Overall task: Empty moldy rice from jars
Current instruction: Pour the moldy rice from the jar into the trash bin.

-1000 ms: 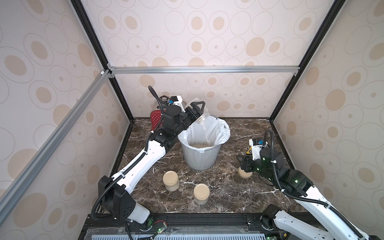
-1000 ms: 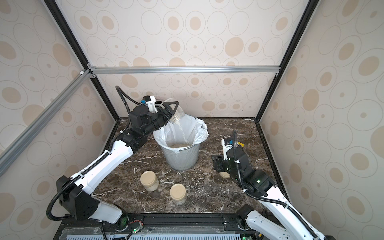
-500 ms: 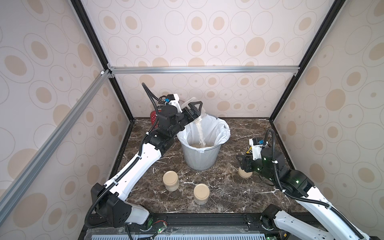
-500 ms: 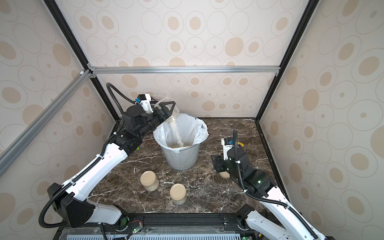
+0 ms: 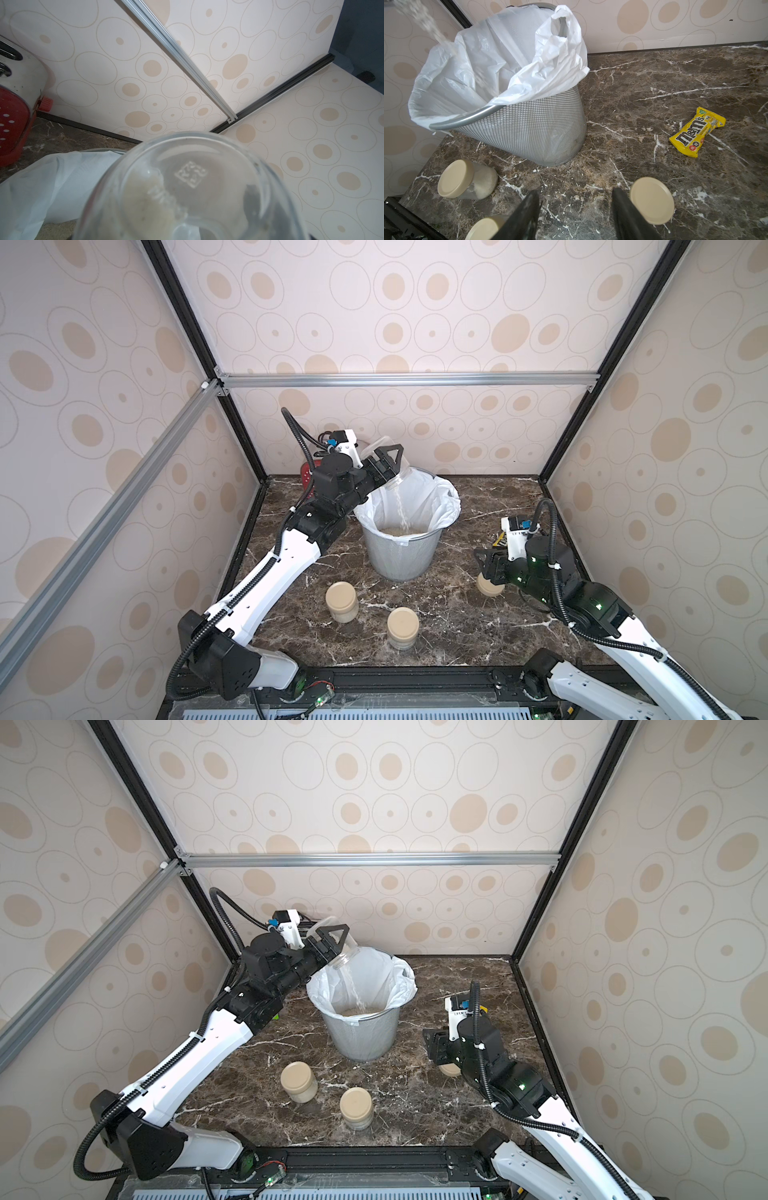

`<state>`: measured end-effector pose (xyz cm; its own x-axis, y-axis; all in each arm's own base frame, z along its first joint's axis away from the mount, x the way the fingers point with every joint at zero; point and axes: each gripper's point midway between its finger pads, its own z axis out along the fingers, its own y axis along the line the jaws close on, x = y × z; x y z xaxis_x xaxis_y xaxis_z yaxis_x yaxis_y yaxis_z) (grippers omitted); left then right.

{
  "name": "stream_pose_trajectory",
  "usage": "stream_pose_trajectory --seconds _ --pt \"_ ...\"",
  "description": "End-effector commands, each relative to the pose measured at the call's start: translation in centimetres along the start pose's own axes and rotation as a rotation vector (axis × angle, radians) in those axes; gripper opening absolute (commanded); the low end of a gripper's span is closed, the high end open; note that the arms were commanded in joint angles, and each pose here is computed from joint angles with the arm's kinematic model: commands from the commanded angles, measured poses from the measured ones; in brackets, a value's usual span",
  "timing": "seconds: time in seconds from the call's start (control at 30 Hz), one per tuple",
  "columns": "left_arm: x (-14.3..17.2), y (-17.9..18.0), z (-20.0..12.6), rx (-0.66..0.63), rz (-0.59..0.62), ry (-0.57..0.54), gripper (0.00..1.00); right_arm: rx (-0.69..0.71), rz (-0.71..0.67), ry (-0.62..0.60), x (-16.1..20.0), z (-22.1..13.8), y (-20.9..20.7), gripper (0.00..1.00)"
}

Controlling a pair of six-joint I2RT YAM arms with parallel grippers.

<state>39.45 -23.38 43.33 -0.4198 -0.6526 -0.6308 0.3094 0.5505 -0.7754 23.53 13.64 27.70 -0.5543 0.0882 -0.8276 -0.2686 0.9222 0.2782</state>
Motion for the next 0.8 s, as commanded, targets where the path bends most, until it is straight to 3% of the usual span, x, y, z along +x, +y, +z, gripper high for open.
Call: stream_pose_trajectory --seconds 0.0,0.77 --pt "-3.41 -3.27 -2.04 0.091 0.027 -0.112 0.46 -0.005 0.016 -0.001 -0.03 0.15 0.11 0.58" --pt "-3.64 -3.63 -2.13 0.092 0.045 -0.115 0.46 -0.013 0.028 -0.003 -0.15 0.27 0.29 0.58"
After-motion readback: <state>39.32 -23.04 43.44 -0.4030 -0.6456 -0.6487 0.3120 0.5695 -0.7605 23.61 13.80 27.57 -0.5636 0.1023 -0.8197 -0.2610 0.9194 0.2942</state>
